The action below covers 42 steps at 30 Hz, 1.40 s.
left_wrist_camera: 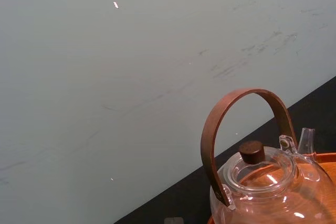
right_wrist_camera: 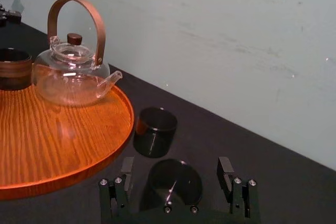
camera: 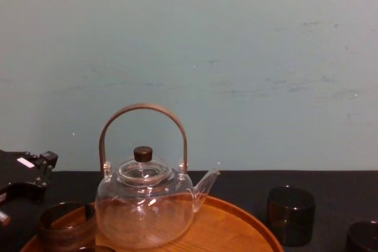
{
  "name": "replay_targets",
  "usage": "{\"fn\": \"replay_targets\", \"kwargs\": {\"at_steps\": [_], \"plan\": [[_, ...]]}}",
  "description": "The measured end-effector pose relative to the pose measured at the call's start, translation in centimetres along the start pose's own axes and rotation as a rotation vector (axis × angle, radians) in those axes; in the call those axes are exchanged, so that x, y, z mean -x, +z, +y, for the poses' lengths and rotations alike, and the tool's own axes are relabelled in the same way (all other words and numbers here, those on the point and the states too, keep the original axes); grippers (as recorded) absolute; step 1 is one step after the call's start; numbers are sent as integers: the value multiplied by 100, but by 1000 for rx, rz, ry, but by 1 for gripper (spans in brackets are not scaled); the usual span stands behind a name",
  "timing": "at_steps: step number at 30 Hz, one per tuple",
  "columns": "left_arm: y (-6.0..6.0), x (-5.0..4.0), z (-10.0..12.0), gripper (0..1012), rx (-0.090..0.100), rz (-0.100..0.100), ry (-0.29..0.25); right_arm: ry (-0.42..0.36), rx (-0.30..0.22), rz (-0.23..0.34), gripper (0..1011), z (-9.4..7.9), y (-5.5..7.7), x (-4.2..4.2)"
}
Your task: Pick up the glass from the table and place it on the tray.
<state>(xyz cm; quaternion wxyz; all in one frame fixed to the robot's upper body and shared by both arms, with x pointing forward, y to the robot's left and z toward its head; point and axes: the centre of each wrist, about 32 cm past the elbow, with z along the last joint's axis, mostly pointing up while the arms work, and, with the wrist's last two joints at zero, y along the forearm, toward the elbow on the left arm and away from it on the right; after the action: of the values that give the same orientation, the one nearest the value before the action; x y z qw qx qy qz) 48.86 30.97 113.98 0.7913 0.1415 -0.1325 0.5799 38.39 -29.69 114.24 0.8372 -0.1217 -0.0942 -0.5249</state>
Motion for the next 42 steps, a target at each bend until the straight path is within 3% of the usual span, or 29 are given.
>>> {"fn": "replay_targets", "kwargs": {"at_steps": [18, 30, 42], "plan": [[0, 0, 0, 0, 0, 0, 0, -6, 38, 61, 1002, -47, -165, 14], [0, 0, 0, 0, 0, 0, 0, -3, 79, 119, 1002, 47, -253, -37], [0, 0, 0, 0, 0, 0, 0, 1, 93, 135, 1002, 150, -298, -72]]}}
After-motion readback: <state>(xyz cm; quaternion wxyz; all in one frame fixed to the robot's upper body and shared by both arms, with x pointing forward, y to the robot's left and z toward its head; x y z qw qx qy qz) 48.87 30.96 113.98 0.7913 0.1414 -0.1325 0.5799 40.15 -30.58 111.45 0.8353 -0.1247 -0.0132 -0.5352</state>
